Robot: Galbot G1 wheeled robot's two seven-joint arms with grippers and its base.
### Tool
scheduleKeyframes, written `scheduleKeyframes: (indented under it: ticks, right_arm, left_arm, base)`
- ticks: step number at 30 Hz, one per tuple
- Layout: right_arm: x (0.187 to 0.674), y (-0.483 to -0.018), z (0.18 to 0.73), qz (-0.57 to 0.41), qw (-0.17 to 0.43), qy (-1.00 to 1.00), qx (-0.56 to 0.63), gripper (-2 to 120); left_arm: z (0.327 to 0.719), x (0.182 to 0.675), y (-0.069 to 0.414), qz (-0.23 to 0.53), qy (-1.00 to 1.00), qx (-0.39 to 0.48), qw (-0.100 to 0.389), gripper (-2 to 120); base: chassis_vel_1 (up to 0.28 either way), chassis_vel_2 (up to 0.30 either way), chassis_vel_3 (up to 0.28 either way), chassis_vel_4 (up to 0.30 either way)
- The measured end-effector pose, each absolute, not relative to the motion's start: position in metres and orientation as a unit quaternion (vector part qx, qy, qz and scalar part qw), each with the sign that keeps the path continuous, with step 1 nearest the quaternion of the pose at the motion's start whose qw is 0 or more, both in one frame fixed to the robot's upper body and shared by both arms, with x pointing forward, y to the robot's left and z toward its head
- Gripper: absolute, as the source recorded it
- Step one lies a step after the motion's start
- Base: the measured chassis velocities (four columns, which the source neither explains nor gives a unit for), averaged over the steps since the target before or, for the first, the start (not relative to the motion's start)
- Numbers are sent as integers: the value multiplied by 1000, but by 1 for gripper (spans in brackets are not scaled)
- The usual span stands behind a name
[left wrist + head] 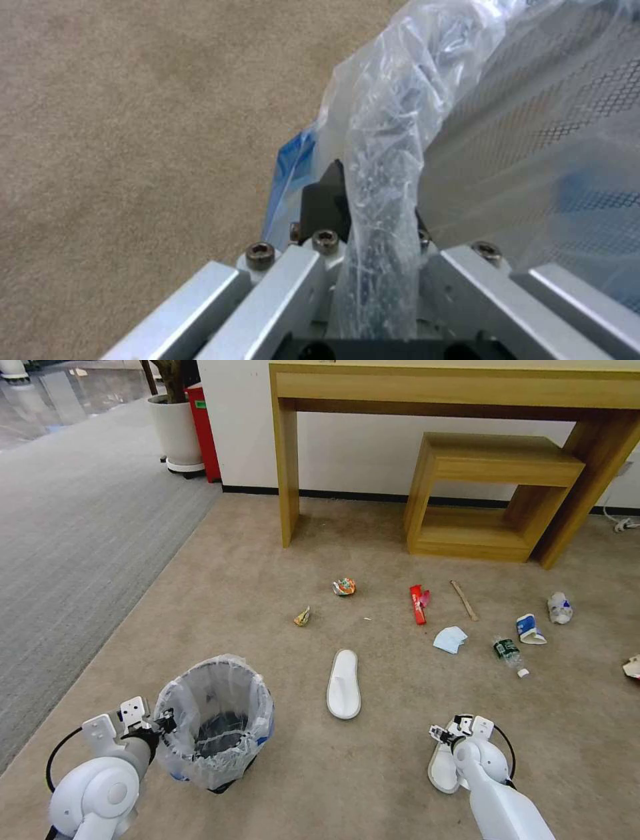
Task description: Pick up the trash bin and place the garbage on the floor into it.
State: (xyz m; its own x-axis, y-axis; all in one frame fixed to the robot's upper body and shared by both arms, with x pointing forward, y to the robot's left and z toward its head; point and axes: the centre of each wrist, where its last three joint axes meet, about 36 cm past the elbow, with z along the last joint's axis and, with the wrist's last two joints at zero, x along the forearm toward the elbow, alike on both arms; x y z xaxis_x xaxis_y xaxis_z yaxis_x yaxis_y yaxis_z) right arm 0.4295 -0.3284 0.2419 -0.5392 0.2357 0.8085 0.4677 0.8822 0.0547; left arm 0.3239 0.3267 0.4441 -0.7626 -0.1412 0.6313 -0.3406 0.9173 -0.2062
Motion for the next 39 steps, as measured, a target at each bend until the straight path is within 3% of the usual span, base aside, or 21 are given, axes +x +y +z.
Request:
scheduleKeyframes:
  ticks: [3,7,12,18,20,24,27,39]
  right_arm:
    - [429,-331,242,-132,433,-868,-205,100]
    - [429,-333,241,-131,432,-868,-208,89]
    - [428,-334,239,-129,431,-868,-210,67]
    - [429,-334,238,-127,431,-868,-211,51]
    - [429,-335,237,-126,431,-868,-211,37]
    - [429,-335,236,-124,431,-868,-212,27]
    - [428,-335,235,-122,431,-868,-212,13]
    - [427,-337,233,-116,431,-869,-211,0]
  left_arm:
    - [443,325,326,157,-925,130,320,1]
    - [441,325,326,158,-925,130,320,1]
    - [441,325,326,157,-925,131,320,1]
    - [441,325,327,157,-925,131,320,1]
    - [441,325,327,158,-925,131,319,1]
    - [440,325,327,158,-925,131,320,1]
    - [439,326,327,159,-925,131,321,1]
    - [437,328,326,160,-924,130,321,1]
  base:
    - [0,0,0,0]
    - [0,0,0,0]
    - [0,0,0,0]
    - [0,0,0,0]
    - [0,0,0,0]
    - [0,0,0,0]
    - [0,0,0,0]
    - [0,0,0,0]
